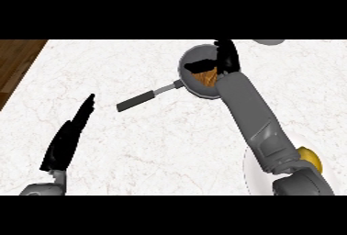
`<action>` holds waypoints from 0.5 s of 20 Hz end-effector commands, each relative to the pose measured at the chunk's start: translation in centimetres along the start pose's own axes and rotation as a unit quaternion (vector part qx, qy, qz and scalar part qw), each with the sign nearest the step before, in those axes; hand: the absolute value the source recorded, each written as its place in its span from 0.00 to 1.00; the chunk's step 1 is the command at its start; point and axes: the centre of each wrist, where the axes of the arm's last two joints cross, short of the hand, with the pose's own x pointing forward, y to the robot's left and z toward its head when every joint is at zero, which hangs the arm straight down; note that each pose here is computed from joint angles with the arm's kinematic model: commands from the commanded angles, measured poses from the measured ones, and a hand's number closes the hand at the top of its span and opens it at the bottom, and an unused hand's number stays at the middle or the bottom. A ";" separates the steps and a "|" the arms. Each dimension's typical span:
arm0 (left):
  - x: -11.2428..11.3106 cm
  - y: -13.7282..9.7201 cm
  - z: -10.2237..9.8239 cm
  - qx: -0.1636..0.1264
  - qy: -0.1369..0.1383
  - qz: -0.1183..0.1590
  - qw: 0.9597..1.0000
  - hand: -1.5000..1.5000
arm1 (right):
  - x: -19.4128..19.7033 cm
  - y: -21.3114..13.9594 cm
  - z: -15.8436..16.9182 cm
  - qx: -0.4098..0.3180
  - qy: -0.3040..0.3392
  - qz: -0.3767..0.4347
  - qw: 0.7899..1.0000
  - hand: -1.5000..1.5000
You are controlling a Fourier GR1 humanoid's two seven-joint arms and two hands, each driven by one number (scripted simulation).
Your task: Pick the croissant from the plate and place it in the pan
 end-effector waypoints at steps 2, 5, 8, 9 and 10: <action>-0.4 0.0 0.0 0.000 0.011 0.011 1.000 0.50 | 0.9 -0.7 -0.4 -0.091 -0.016 -0.072 0.993 0.00; -1.3 0.7 1.1 0.010 0.014 0.001 1.000 0.50 | -0.2 -2.8 -1.4 -0.154 0.001 -0.119 0.981 0.00; -1.3 1.7 1.3 0.011 0.025 0.000 1.000 0.50 | -2.8 -4.2 -1.9 -0.194 0.020 -0.133 0.972 0.00; -1.7 0.6 1.5 0.012 0.023 0.004 1.000 0.50 | -3.1 -4.6 -2.2 -0.198 0.020 -0.138 0.970 0.00; -2.9 1.2 1.6 0.025 0.033 0.001 0.999 0.50 | -4.5 -5.4 -2.2 -0.204 0.020 -0.148 0.968 0.00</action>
